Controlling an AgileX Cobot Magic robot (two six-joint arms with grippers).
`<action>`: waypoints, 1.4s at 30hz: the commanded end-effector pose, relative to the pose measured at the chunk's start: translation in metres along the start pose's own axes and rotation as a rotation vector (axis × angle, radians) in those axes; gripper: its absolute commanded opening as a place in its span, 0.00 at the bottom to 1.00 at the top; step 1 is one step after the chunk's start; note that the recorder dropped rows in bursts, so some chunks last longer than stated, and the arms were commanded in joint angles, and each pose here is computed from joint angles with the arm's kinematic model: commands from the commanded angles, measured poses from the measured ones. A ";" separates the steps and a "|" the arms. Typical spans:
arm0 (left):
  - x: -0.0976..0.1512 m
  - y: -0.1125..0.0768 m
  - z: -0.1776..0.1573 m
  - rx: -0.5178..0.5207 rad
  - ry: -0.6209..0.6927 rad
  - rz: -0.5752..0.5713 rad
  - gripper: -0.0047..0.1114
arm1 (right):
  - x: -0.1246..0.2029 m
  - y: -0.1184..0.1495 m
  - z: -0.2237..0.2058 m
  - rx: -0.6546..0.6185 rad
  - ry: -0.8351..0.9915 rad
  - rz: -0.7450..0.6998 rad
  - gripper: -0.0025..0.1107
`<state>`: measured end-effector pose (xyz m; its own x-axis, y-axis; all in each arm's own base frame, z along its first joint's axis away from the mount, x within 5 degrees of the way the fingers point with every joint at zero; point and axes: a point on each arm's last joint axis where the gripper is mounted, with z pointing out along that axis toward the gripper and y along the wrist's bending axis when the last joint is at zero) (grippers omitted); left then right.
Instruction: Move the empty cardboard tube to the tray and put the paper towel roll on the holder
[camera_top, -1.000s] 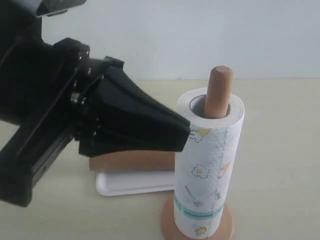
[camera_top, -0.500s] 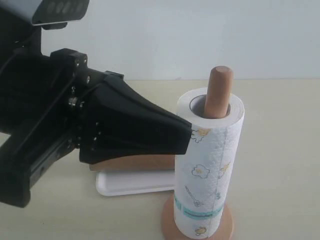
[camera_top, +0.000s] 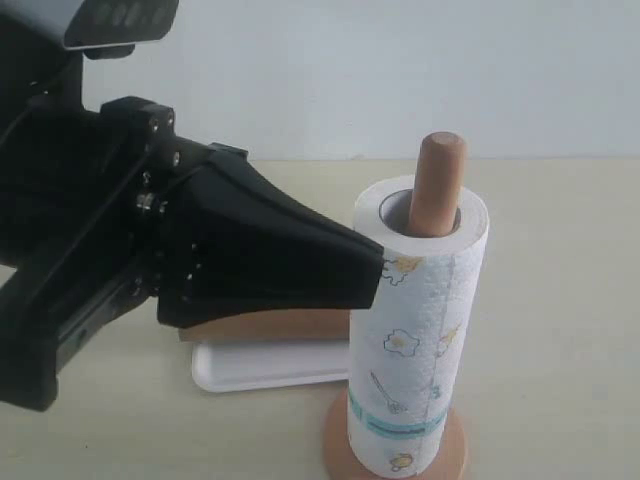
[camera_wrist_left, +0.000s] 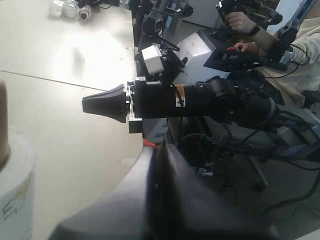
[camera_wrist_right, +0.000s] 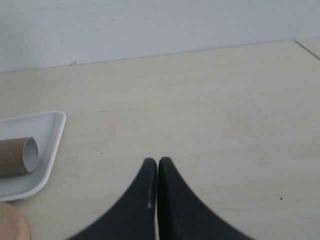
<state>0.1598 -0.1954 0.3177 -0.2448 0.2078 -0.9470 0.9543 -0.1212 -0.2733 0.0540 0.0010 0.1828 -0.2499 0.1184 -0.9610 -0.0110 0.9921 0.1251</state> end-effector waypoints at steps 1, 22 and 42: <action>-0.007 -0.013 -0.006 0.025 -0.018 -0.065 0.08 | -0.001 0.000 0.000 0.003 -0.008 -0.003 0.02; 0.028 -0.076 -0.112 -0.742 -0.807 -0.517 0.08 | -0.001 0.000 0.000 0.003 -0.008 -0.003 0.02; 0.138 -0.091 -0.156 -0.724 -1.705 -1.039 0.08 | -0.001 0.000 0.000 0.003 -0.008 -0.003 0.02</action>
<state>0.0706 -0.0057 0.2500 -0.0794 -0.9911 0.1068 0.1515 -0.1179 -0.9814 0.0540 0.0010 0.1828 -0.2499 0.1184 -0.9610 -0.0110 0.9921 0.1251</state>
